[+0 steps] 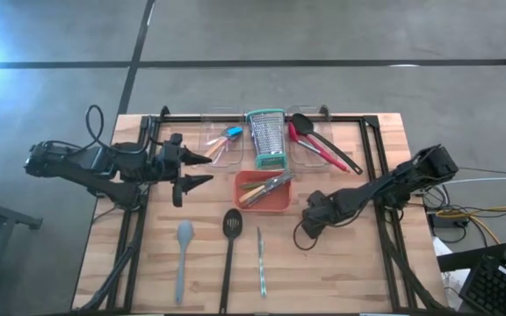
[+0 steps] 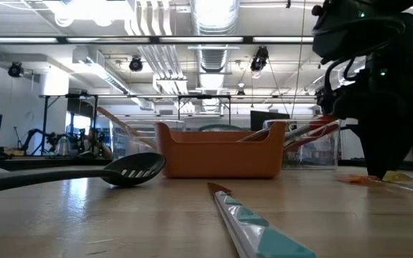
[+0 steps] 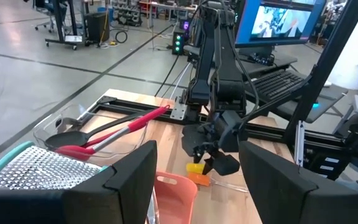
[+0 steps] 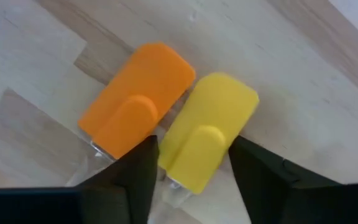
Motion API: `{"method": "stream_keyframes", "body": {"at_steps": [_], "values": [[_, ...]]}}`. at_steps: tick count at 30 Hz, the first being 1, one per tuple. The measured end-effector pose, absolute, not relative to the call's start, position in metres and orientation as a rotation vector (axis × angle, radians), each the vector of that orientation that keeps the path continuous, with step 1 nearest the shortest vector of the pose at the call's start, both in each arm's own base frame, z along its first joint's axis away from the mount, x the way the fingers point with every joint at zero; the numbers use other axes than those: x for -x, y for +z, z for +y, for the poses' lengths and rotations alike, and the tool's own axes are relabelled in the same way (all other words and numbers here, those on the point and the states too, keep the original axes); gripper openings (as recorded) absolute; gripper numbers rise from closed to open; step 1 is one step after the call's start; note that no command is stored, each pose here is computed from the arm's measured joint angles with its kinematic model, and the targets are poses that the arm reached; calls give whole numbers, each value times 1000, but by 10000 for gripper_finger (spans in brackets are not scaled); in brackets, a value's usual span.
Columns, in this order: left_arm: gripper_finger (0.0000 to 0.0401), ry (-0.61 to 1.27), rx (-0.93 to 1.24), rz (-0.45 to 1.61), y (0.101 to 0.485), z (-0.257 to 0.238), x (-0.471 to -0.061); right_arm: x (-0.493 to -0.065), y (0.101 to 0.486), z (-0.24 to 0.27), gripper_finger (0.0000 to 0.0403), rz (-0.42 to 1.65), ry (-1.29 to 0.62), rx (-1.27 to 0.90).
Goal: Pick & Place Kitchen Items
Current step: Put the yellow spatula into the left transparent bin
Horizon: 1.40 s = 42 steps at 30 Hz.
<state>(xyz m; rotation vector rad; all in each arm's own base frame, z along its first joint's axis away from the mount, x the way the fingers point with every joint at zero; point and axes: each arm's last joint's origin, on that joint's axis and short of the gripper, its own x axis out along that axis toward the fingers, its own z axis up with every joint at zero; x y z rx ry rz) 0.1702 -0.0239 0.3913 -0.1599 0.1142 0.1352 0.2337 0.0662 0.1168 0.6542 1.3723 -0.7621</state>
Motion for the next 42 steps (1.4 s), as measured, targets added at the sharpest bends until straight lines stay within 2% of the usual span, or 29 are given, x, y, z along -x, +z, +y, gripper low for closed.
{"method": "stream_keyframes", "body": {"at_steps": [6, 12, 13, 15, 16, 18, 23, 28, 33, 37, 42], "values": [[234, 136, 159, 115, 391, -24, -170, -232, 124, 65, 76, 1336, -764, -683], [234, 145, 149, 115, 391, -24, -170, -226, 138, 64, 73, 1308, -745, -715], [234, 146, 146, 115, 391, -24, -170, -223, 142, 63, 65, 1316, -751, -722], [234, 146, 146, 116, 391, -24, -170, -218, 153, 62, 21, 1301, -741, -749], [234, 146, 146, 116, 391, -24, -170, -215, 160, 62, 15, 1285, -735, -767], [234, 146, 149, 115, 391, -24, -170, -210, 174, 61, 14, 1243, -734, -789], [234, 149, 185, 119, 390, -24, -171, -205, 225, 62, 14, 990, -682, -848], [234, 163, 225, 144, 385, -26, -181, -207, 289, 65, 14, 615, -611, -849], [234, 153, 226, 117, 379, -31, -212, -219, 348, 68, 14, 309, -528, -739], [234, 97, 211, 30, 377, -33, -241, -232, 384, 72, 14, 177, -467, -608], [234, -19, 286, -73, 379, -25, -263, -244, 413, 76, 14, 132, -432, -506]]}}
